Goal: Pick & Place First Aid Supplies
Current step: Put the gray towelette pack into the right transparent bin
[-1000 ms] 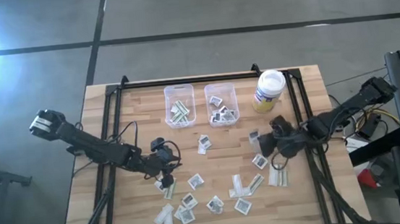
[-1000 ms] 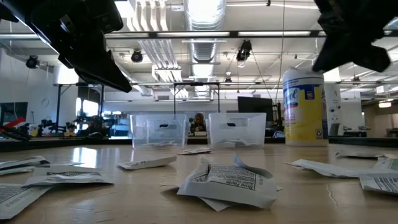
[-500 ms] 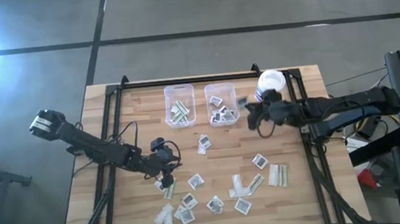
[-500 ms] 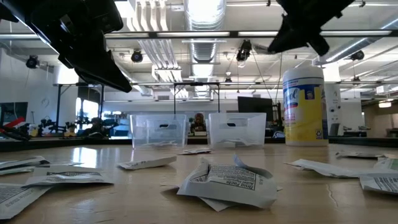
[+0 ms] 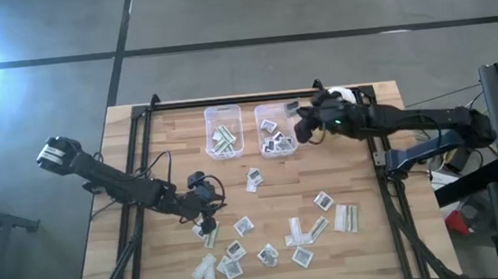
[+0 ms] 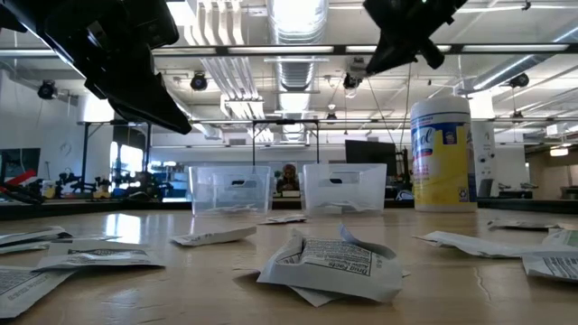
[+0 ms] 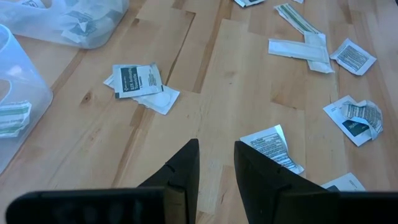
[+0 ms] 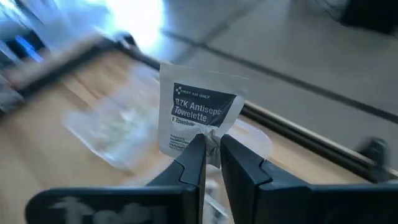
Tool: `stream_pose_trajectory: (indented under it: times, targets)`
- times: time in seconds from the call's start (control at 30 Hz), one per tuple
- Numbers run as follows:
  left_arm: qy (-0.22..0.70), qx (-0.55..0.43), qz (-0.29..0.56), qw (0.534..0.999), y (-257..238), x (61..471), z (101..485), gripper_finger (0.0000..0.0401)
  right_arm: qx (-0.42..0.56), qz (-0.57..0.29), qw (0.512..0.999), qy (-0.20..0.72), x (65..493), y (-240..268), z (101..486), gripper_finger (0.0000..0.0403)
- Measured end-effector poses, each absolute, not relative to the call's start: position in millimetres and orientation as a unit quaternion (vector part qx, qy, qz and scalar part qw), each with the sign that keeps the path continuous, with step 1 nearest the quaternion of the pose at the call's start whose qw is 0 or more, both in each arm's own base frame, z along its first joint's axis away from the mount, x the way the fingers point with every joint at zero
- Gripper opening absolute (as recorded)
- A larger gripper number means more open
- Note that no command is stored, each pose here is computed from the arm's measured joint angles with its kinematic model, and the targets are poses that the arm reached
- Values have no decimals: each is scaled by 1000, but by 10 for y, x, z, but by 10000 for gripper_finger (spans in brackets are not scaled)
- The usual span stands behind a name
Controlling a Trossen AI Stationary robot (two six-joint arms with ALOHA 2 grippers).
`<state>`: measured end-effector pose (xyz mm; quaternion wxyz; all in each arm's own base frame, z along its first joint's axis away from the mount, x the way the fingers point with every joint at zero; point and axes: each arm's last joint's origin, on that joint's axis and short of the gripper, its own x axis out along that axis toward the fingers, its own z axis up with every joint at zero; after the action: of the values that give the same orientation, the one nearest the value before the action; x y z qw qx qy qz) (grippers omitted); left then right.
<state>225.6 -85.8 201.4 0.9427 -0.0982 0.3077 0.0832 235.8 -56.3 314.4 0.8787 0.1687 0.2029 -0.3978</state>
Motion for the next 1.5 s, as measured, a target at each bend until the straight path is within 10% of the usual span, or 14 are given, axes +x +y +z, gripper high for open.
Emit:
stream_pose_trajectory:
  times: [0.77,1.5]
  targets:
    - [312,-98,83,941,-857,2251,2007,94,123,-364,795,469,3101,-729,2438,43]
    - [313,-96,82,941,-857,2251,2007,94,119,-306,852,409,2910,-260,2891,43]
